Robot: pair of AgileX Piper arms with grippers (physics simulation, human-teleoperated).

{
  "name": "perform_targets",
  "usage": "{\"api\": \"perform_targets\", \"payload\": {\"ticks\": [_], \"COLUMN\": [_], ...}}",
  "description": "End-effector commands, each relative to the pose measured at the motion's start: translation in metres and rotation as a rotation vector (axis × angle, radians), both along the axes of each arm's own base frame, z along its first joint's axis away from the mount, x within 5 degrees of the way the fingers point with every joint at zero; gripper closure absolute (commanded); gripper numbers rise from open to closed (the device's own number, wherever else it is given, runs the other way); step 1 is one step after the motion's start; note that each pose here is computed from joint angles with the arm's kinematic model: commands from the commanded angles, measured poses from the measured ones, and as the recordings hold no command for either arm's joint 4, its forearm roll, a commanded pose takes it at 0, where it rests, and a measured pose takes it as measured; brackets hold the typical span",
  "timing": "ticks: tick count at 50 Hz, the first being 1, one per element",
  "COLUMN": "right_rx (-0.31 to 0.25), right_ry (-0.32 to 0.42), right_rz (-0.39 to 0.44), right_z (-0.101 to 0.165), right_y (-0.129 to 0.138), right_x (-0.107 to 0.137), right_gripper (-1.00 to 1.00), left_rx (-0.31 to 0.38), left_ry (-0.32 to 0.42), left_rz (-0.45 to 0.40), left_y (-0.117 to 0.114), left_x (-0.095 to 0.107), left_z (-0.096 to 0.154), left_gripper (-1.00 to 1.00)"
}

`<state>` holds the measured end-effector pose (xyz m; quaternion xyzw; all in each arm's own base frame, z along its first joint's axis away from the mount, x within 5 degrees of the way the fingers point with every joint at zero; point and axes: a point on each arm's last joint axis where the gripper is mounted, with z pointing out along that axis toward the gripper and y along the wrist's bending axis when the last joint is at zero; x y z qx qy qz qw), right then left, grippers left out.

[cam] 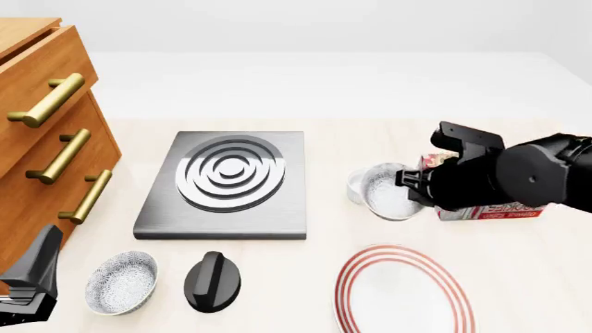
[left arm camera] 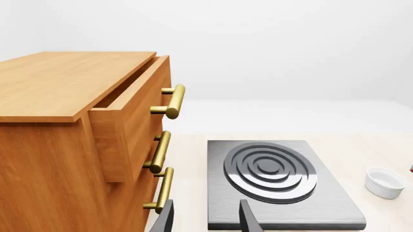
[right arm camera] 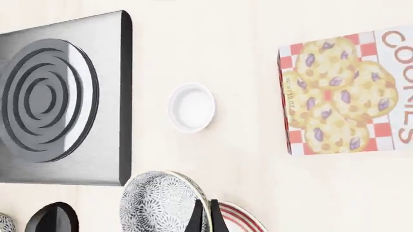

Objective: Pick the akita bowl between the plate and the ramekin and place it on the plate.

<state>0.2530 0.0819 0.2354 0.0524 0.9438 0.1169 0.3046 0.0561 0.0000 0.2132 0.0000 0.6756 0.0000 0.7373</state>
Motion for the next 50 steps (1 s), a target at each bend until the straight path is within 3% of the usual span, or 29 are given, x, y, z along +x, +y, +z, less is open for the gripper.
{"api": "perform_targets", "payload": {"ticks": [1, 14, 23, 25, 36, 50], "right_rx": [0.009, -0.042, -0.045, -0.069, -0.089, -0.053], "right_ry": [-0.056, -0.041, -0.02, -0.032, 0.039, 0.117], "right_rz": [0.043, 0.102, 0.113, 0.116, 0.162, 0.174], "right_z": [0.028, 0.013, 0.002, 0.003, -0.041, -0.072], "right_y": [-0.003, -0.014, -0.018, -0.025, -0.019, 0.003], "right_x": [-0.031, -0.065, -0.083, -0.087, -0.093, -0.089], "right_gripper": [1.0, 1.0, 1.0, 1.0, 1.0, 1.0], "left_rx": [0.0, 0.0, 0.0, 0.0, 0.0, 0.0], "left_ry": [0.0, 0.0, 0.0, 0.0, 0.0, 0.0], "left_rz": [0.0, 0.0, 0.0, 0.0, 0.0, 0.0], "left_y": [0.0, 0.0, 0.0, 0.0, 0.0, 0.0], "left_x": [0.0, 0.0, 0.0, 0.0, 0.0, 0.0], "left_z": [0.0, 0.0, 0.0, 0.0, 0.0, 0.0], "left_gripper": [-1.0, -1.0, -1.0, -1.0, -1.0, -1.0]}}
